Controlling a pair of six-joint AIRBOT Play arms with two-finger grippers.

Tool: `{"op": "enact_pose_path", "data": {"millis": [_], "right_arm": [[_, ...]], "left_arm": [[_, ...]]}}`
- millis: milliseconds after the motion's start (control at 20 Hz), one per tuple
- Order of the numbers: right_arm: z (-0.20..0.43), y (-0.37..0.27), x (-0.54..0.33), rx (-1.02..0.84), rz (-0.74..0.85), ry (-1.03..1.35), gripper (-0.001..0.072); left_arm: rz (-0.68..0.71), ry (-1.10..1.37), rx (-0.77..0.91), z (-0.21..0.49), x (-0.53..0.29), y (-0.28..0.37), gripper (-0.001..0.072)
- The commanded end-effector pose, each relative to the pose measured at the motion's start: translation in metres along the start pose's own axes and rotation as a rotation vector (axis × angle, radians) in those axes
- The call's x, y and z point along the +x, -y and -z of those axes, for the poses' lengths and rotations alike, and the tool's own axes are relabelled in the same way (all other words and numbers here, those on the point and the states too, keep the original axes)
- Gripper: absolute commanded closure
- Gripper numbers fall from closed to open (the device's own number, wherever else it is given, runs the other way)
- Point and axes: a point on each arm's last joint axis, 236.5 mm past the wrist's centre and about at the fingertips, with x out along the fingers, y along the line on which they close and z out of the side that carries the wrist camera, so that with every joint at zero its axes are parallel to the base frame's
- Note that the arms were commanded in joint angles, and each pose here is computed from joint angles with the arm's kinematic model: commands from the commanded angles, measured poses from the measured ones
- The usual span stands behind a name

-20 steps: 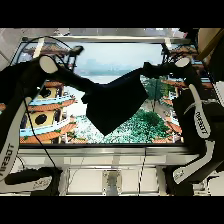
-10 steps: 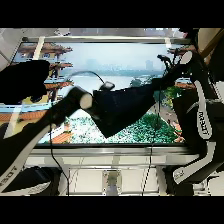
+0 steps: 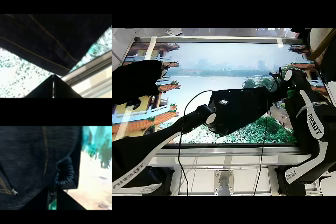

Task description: Fold the clothes and pants, and hang the long-sleeved shirts on hangers.

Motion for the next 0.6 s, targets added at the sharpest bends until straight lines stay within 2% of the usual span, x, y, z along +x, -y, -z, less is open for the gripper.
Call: {"op": "enact_pose_path", "data": {"millis": [0,50,100,150,200,250,450,550], "right_arm": [[-0.003,-0.013,0.006,0.029,-0.056,0.02,0.0517],[0.001,-0.017,0.004,0.031,-0.072,-0.001,0.0228],[0.009,-0.018,0.0,0.025,-0.075,-0.036,0.017],[0.014,-0.018,-0.008,0.018,-0.073,-0.058,0.017],[0.015,-0.014,-0.018,0.014,-0.06,-0.055,0.017],[0.012,-0.012,-0.033,0.007,-0.044,-0.033,0.0169],[-0.016,-0.001,-0.111,-0.004,0.01,0.169,0.014],[-0.032,-0.004,-0.124,0.051,-0.085,0.257,0.014]], "left_arm": [[0.006,-0.002,-0.011,0.0,0.005,0.003,0.0692],[0.009,0.007,-0.011,-0.001,0.002,0.003,0.0692],[0.014,0.027,-0.01,-0.004,-0.004,0.004,0.068],[0.021,0.068,-0.008,-0.011,-0.014,0.005,0.0577],[0.03,0.121,-0.01,-0.019,-0.028,0.005,0.0402],[0.036,0.186,-0.016,-0.029,-0.046,0.001,0.0301],[0.054,0.424,-0.107,-0.051,-0.133,-0.035,0.0302],[0.052,0.534,-0.156,-0.056,-0.171,-0.055,0.0303]]}}
